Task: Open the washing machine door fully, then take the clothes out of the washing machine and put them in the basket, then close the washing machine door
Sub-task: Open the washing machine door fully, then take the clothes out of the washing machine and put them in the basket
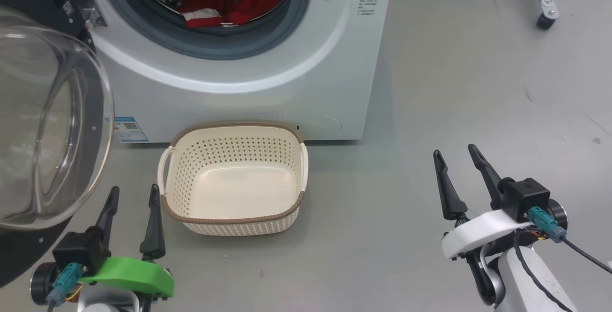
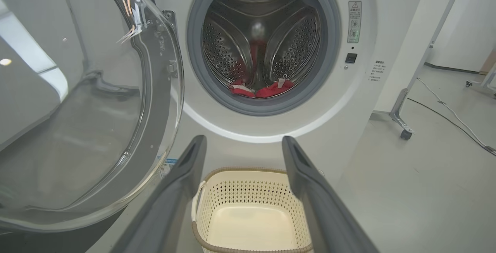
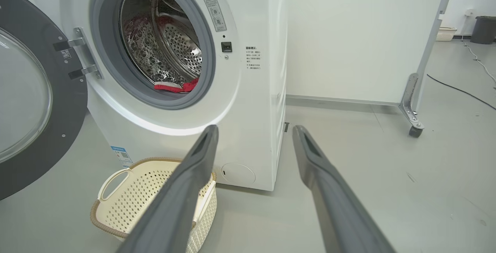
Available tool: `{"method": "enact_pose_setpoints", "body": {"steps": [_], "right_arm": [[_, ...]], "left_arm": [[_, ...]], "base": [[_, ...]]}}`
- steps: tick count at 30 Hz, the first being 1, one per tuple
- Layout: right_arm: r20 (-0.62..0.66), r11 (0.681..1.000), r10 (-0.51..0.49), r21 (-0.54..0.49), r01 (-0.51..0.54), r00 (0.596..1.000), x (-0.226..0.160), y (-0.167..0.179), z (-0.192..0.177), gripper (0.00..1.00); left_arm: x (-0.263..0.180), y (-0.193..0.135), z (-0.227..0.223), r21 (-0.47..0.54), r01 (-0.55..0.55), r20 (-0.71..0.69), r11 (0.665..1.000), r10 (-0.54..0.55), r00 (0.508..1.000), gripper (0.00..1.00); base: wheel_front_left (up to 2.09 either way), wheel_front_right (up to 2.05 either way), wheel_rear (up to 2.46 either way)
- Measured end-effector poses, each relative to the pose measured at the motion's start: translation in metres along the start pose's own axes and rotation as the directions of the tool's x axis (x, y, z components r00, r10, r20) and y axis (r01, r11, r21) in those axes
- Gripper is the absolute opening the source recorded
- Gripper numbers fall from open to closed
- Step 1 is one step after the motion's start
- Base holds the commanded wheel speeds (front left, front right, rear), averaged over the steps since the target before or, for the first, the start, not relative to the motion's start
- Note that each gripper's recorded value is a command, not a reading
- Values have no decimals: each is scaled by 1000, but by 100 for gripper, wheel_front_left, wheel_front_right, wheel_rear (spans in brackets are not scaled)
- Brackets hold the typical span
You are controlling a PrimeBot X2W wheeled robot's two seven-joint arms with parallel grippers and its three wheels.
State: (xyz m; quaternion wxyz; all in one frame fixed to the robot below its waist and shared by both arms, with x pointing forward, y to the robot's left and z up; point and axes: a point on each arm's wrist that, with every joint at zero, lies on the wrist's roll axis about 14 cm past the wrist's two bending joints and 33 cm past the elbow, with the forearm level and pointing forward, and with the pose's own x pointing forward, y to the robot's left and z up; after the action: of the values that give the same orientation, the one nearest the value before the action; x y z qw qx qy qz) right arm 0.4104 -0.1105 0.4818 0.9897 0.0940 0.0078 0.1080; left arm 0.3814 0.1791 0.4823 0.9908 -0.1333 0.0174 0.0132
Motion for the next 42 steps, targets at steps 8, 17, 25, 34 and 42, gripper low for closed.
{"method": "enact_pose_setpoints", "body": {"steps": [8,17,25,34,42], "right_arm": [[19,999,-50,5,50,999,-7,-14,6,100],[28,998,-58,5,57,998,-6,-14,9,100],[24,998,-61,12,61,998,-10,-13,7,100],[31,998,-60,11,59,998,-11,-12,9,100],[37,998,-64,10,64,997,-13,-13,11,100]], "left_arm": [[4,-15,-10,8,49,-41,999,-49,998,100],[5,-17,-12,7,55,-52,998,-54,997,100],[4,-17,-11,7,56,-50,998,-55,997,100],[4,-18,-7,16,59,-39,998,-59,997,100],[5,-23,-1,28,70,-18,997,-70,997,100]], "base": [[0,0,0],[0,0,0],[0,0,0],[5,-5,0],[35,-35,0]]}}
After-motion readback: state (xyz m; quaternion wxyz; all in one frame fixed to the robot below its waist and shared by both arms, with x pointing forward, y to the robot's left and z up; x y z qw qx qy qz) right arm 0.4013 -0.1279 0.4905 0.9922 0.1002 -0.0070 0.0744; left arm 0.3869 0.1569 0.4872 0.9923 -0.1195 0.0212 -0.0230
